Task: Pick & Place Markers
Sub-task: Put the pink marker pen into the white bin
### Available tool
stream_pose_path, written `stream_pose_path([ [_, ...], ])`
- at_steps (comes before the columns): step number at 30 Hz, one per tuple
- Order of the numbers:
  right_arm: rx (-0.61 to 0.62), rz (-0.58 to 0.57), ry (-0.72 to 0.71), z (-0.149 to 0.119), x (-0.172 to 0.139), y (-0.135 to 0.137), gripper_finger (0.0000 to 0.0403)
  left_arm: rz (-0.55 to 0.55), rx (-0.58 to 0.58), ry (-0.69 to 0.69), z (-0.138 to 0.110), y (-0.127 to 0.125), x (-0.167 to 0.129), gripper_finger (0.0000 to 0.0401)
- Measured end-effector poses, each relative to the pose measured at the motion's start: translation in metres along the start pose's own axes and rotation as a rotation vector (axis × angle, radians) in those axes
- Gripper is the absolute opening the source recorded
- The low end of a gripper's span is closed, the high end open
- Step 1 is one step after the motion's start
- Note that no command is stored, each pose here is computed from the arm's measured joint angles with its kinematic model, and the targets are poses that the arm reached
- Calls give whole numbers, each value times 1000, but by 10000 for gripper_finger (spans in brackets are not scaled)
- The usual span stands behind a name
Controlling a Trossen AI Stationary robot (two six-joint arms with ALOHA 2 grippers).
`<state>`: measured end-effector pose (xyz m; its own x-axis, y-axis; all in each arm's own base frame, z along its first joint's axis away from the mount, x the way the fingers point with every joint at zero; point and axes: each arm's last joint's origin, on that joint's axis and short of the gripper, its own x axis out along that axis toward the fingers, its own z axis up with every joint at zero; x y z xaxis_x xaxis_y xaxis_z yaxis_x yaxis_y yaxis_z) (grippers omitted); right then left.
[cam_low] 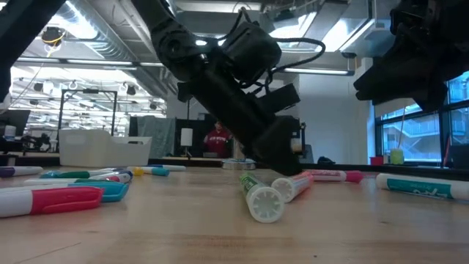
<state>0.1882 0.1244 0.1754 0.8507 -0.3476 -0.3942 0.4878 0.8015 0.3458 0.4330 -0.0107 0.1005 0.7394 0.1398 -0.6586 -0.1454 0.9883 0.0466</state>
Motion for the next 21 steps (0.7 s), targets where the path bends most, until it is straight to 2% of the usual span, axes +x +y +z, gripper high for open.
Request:
stream_pose_path([
  [5,-8,3,3,-1,-1,0,106,161,34,100,6,-4,-31,68],
  [9,-15,10,8,-2,-3,1,106,397,116,196,8,-14,-77,71],
  [11,-17,14,9,-3,-4,1,106,462,104,228,5,-10,-101,70],
  [16,-16,27,10,-5,-7,3,106,629,13,242,-20,17,-162,70],
  [21,-11,16,-16,-4,-7,3,106,765,-145,258,-61,64,-213,71],
])
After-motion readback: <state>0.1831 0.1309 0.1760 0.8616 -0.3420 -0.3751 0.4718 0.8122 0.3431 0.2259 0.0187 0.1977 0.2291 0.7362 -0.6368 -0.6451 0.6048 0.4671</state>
